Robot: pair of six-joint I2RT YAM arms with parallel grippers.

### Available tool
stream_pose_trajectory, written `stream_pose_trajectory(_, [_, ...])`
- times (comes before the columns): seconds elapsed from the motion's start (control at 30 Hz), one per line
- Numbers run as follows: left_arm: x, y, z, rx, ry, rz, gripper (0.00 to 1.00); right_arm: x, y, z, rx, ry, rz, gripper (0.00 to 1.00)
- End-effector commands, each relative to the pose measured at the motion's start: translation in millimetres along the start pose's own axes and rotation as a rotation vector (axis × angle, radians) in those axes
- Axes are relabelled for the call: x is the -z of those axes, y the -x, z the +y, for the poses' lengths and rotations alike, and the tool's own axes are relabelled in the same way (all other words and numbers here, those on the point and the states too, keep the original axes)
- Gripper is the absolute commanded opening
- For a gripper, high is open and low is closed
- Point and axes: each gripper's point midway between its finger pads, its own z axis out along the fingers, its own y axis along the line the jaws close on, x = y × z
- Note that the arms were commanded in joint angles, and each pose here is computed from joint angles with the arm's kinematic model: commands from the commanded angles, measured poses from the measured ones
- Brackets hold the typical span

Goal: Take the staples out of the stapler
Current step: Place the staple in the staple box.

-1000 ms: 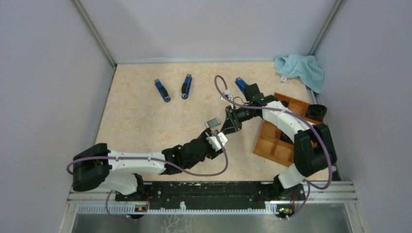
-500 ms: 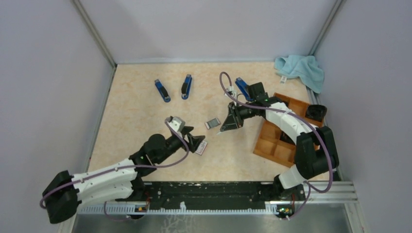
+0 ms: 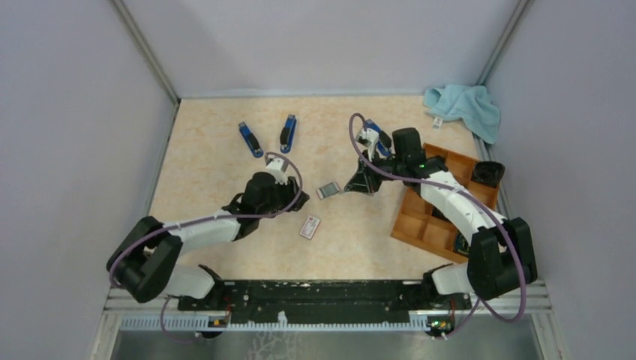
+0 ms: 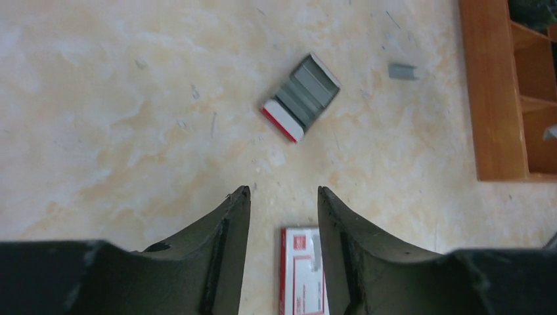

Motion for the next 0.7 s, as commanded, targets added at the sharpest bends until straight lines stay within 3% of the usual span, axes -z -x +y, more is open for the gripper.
stream_pose_trajectory(0.0, [-26.7, 29.1, 8.4, -0.002, 0.042, 0.005, 0.46, 2.7, 26.5, -8.5, 0.119, -0.102, -0.072, 0.1])
stream_pose_trajectory(0.17, [-54.4, 27.0, 31.0, -0.025, 0.119, 0.071, 0.37, -7.3, 25.2, -9.7, 0.157, -0.119, -0.056, 0.1])
stream_pose_trajectory(0.33, [-80.1, 16.1, 31.9, -0.036, 0.095, 0.159, 0.32, -15.6, 26.9, -17.5, 0.204, -0.159, -0.039, 0.1])
stream_pose_trajectory(0.67, [-100.3, 8.5, 33.0, -0.056, 0.08, 0.217, 0.3, -38.6, 21.6, -34.5, 0.247, -0.203, 0.004, 0.1])
